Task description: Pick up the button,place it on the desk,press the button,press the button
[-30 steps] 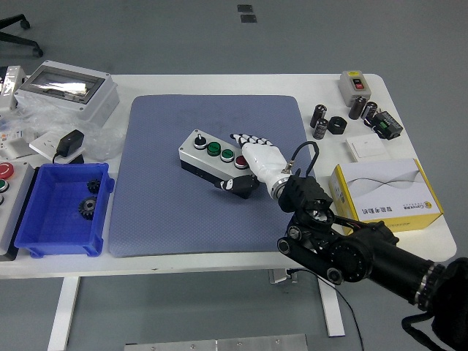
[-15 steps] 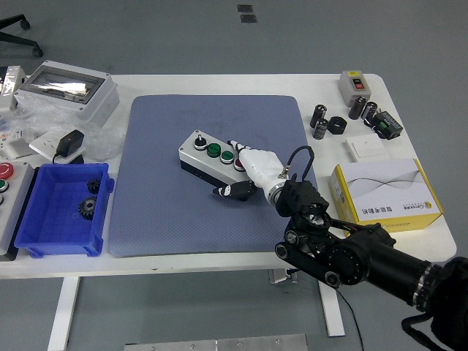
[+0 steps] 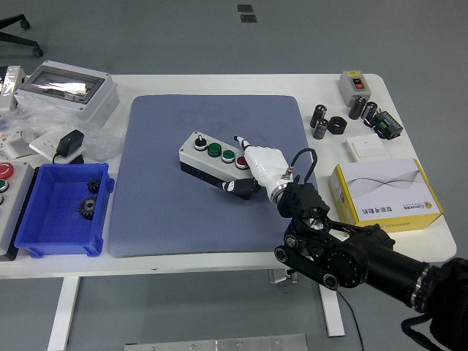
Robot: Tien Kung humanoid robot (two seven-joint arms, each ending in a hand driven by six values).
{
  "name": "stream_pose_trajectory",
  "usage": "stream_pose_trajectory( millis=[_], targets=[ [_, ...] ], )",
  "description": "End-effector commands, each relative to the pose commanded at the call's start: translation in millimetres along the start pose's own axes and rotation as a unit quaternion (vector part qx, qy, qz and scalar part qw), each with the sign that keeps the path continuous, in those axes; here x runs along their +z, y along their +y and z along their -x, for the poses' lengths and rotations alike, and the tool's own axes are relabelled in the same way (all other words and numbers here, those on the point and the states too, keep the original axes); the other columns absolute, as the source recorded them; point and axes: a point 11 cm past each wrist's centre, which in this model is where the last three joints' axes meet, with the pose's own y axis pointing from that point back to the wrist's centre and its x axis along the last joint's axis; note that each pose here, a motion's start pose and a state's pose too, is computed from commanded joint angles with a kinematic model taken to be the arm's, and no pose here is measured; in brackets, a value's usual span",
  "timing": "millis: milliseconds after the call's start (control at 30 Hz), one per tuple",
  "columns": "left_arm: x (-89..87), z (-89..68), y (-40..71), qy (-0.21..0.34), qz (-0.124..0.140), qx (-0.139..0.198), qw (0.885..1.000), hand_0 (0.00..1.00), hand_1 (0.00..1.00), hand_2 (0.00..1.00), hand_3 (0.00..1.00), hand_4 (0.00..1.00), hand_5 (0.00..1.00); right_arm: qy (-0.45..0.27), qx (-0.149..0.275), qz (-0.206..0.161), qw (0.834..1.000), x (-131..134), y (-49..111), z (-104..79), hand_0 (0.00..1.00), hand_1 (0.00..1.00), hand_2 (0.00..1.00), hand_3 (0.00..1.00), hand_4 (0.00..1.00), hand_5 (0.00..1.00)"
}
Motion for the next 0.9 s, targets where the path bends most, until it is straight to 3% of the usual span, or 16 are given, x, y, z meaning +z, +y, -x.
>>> stream_pose_trajectory(
  millis=[33,200,233,400,433,600,633,800,833,900],
  targets=[
    [0.0,-0.2,0.0,0.0,0.0,0.0,1.0,0.606,0.508,0.493,0.565,0.083,0.002,0.004,0.0,0.001,1.0,0.6,0.1,0.8,0.15,0.383,0.511,0.963,0.648,0.084],
    [0.4,-0.9,0.1,-0.003,0.0,0.001,1.0,0.606,0.508,0.493,0.565,0.083,0.002,0.018,0.0,-0.002,1.0,0.2,1.1,3.2,0.15,0.383,0.511,0.963,0.648,0.084],
    [0.4,-1.0,0.1,-0.003,0.0,0.001,1.0,0.607,0.508,0.493,0.565,0.084,0.002,0.019,0.001,-0.003,1.0,-0.2,1.2,3.1,0.116,0.34,0.434,0.835,0.387,0.024],
    [0.2,-1.3,0.0,-0.005,0.001,0.001,1.0,0.607,0.508,0.493,0.565,0.084,0.002,0.025,0.007,-0.007,1.0,-1.2,1.1,0.6,0.116,0.34,0.434,0.835,0.387,0.024],
    [0.1,-1.3,0.0,-0.005,0.002,0.001,1.0,0.607,0.508,0.493,0.564,0.084,0.002,0.027,0.009,-0.008,1.0,-1.3,1.0,0.1,0.091,0.284,0.398,0.618,0.086,0.002],
    [-0.4,-1.2,-0.3,-0.007,0.004,0.0,1.0,0.607,0.508,0.493,0.564,0.084,0.002,0.033,0.008,-0.013,0.999,-2.1,1.1,-0.1,0.091,0.284,0.398,0.618,0.086,0.002],
    [-0.4,-1.0,-0.4,-0.008,0.005,0.0,1.0,0.606,0.508,0.493,0.563,0.084,0.002,0.034,0.008,-0.014,0.999,-2.5,1.2,0.1,0.071,0.252,0.345,0.463,0.002,0.002],
    [-0.4,-0.6,-0.5,-0.009,0.005,0.0,1.0,0.606,0.508,0.493,0.563,0.084,0.002,0.023,0.015,-0.032,0.999,-4.7,1.4,-1.8,0.071,0.252,0.345,0.463,0.002,0.002],
    [-0.4,-0.6,-0.5,-0.009,0.005,0.0,1.0,0.606,0.508,0.493,0.563,0.085,0.002,0.019,0.019,-0.037,0.999,-5.4,1.5,-2.8,0.061,0.237,0.28,0.29,0.002,0.002],
    [-0.9,-0.7,-0.5,-0.009,0.005,0.0,1.0,0.606,0.508,0.493,0.563,0.085,0.002,0.011,0.03,-0.053,0.998,-7.9,1.9,-6.4,0.061,0.237,0.28,0.29,0.002,0.002]
  ],
)
